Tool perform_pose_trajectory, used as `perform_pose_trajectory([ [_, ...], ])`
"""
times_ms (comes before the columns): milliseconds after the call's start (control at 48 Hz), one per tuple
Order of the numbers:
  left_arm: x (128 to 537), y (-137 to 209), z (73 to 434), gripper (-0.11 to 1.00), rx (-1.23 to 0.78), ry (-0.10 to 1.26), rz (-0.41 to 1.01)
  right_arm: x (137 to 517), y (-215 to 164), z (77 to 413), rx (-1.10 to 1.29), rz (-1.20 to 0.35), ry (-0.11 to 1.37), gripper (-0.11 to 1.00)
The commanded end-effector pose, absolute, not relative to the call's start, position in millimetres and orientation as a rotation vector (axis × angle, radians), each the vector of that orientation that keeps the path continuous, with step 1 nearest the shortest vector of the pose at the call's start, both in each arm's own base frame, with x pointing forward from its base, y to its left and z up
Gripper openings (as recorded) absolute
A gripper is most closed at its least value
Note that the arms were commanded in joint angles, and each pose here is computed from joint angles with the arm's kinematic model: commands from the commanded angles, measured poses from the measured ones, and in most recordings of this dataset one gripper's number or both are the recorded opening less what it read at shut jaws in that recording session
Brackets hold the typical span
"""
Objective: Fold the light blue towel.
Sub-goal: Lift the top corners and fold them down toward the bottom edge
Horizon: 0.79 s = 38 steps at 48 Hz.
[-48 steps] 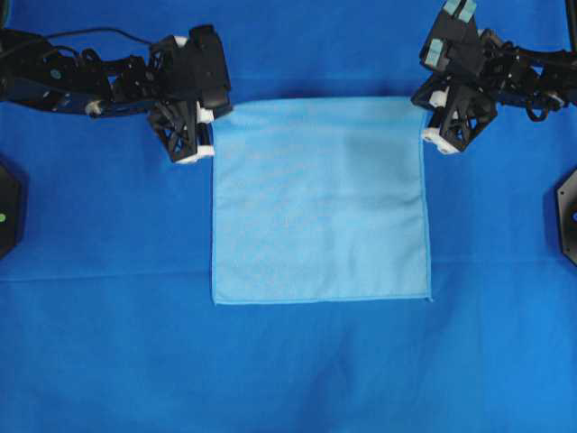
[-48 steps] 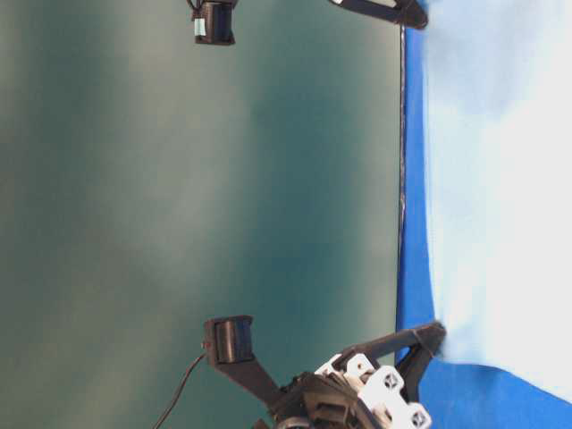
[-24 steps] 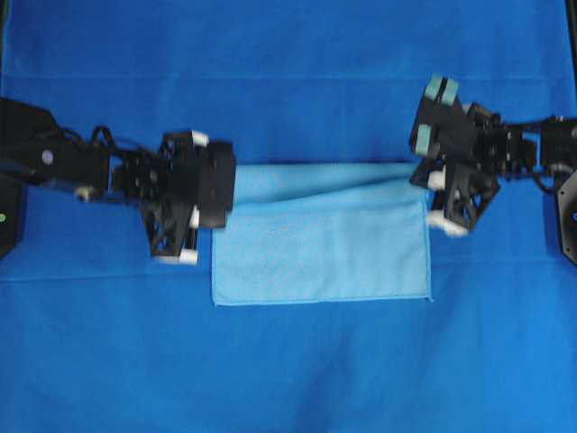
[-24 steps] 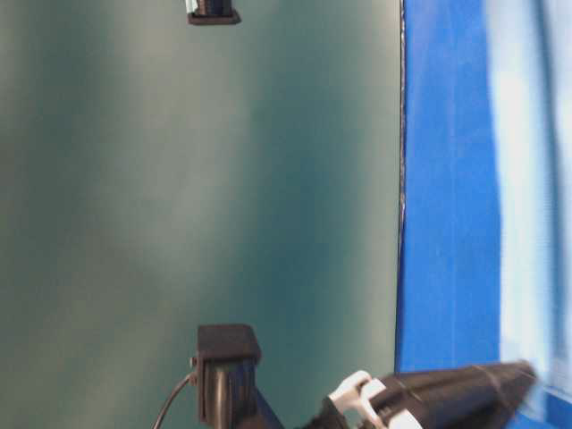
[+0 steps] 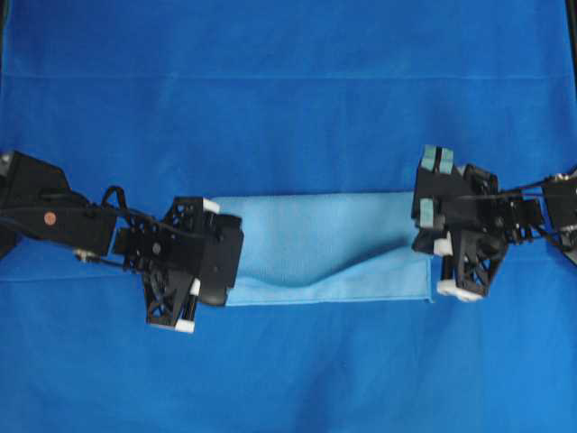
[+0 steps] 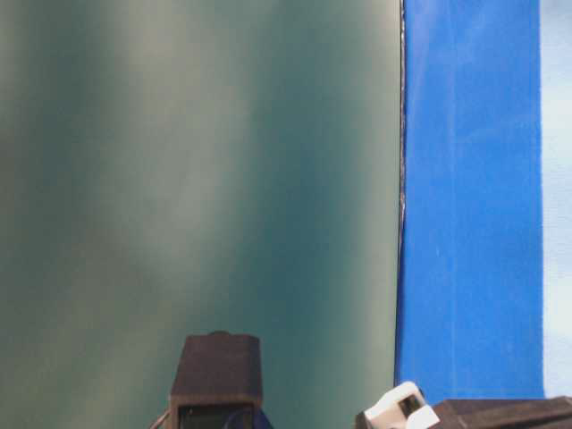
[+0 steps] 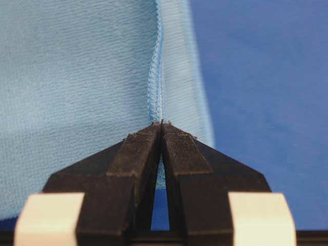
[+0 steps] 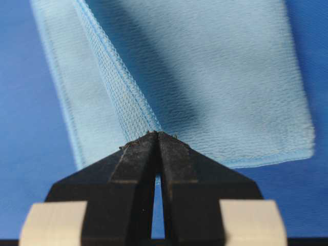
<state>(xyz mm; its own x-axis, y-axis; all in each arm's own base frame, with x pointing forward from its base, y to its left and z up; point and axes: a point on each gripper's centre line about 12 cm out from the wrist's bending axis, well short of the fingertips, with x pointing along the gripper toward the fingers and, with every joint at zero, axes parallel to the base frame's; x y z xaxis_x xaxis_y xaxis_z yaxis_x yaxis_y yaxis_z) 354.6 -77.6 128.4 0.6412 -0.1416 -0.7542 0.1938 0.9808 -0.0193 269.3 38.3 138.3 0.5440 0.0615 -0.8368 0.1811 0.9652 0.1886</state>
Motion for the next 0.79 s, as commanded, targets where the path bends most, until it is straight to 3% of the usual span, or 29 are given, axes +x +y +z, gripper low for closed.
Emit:
perform_pose_trajectory([
  [0, 361.6, -82.6, 139.3, 0.01, 0.062, 0.813, -0.201, 272.5, 43.7, 145.3, 0.277, -0.057, 0.97, 0.0],
  [354, 364.1, -82.5, 141.6, 0.02, 0.057, 0.788, -0.199, 275.1, 47.3, 147.0, 0.291, -0.048, 0.95, 0.01],
  [458, 365.1, -82.7, 145.2, 0.16, 0.056, 0.779, -0.2, 276.3, 51.2, 148.5, 0.289, -0.032, 0.936, 0.02],
  [500, 364.8, -83.2, 148.0, 0.28, 0.057, 0.776, -0.202, 277.6, 54.1, 150.4, 0.285, -0.022, 0.931, 0.08],
  [625, 362.3, -83.9, 159.8, 0.59, 0.07, 0.752, -0.212, 278.2, 61.7, 155.6, 0.273, 0.004, 0.925, 0.47],
  [708, 360.3, -82.8, 169.9, 0.62, 0.073, 0.727, -0.214, 277.1, 61.7, 158.5, 0.269, 0.008, 0.921, 0.64],
  [771, 359.9, -79.3, 171.8, 0.59, 0.076, 0.721, -0.208, 275.1, 59.0, 159.8, 0.257, 0.004, 0.921, 0.6],
])
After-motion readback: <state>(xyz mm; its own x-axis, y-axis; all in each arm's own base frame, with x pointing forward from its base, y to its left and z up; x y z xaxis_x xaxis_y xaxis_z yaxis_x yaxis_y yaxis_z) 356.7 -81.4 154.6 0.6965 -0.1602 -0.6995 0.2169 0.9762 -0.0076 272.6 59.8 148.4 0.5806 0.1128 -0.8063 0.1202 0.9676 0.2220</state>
